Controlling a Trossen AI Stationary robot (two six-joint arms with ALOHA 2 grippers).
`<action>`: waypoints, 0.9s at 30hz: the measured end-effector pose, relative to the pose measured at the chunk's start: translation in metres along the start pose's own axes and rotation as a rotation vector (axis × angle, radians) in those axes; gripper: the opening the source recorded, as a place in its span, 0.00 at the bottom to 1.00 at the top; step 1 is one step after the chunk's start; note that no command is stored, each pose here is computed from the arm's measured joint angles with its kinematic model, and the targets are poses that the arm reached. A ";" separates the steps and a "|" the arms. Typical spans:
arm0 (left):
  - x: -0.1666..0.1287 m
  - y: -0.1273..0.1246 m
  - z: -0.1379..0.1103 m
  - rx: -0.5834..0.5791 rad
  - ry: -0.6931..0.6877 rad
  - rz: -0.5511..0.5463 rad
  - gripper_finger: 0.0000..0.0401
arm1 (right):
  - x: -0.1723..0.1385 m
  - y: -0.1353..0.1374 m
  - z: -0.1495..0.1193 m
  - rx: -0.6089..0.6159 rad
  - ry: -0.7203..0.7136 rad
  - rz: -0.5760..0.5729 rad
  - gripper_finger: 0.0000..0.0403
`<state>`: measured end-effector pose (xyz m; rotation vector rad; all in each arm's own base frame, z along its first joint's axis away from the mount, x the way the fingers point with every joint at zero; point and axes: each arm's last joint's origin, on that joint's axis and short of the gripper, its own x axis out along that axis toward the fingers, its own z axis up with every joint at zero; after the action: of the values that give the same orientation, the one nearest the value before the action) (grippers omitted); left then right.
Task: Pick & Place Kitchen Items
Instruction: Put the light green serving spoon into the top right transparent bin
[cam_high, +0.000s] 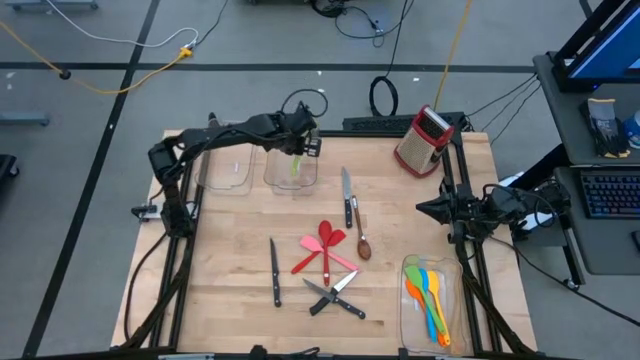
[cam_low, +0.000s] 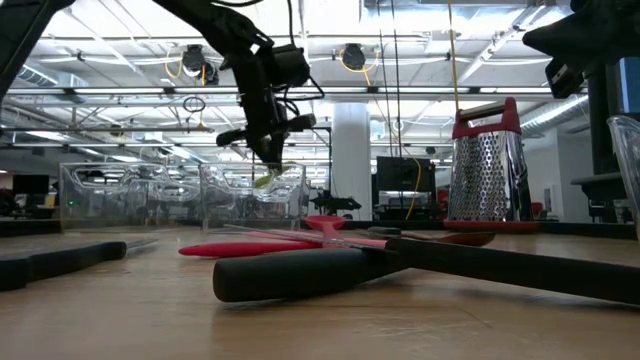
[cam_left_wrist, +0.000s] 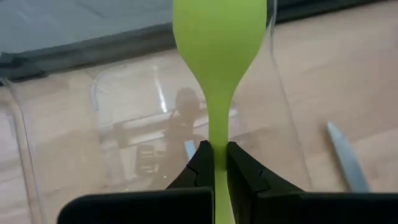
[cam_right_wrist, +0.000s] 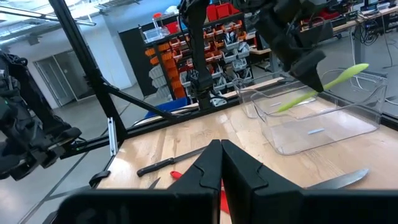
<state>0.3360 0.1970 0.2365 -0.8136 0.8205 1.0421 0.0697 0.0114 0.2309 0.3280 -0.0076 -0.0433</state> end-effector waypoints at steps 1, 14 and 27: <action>0.001 0.000 -0.001 0.015 0.009 -0.002 0.01 | 0.000 0.000 0.000 0.000 0.000 -0.001 0.00; 0.003 0.002 -0.009 0.221 0.114 -0.015 0.01 | 0.000 0.000 0.000 0.000 -0.001 -0.003 0.00; 0.041 0.005 -0.020 0.300 0.233 0.031 0.01 | 0.000 -0.001 0.000 0.009 -0.008 -0.024 0.00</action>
<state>0.3395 0.1970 0.1910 -0.6738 1.1602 0.8335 0.0697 0.0107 0.2309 0.3367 -0.0119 -0.0683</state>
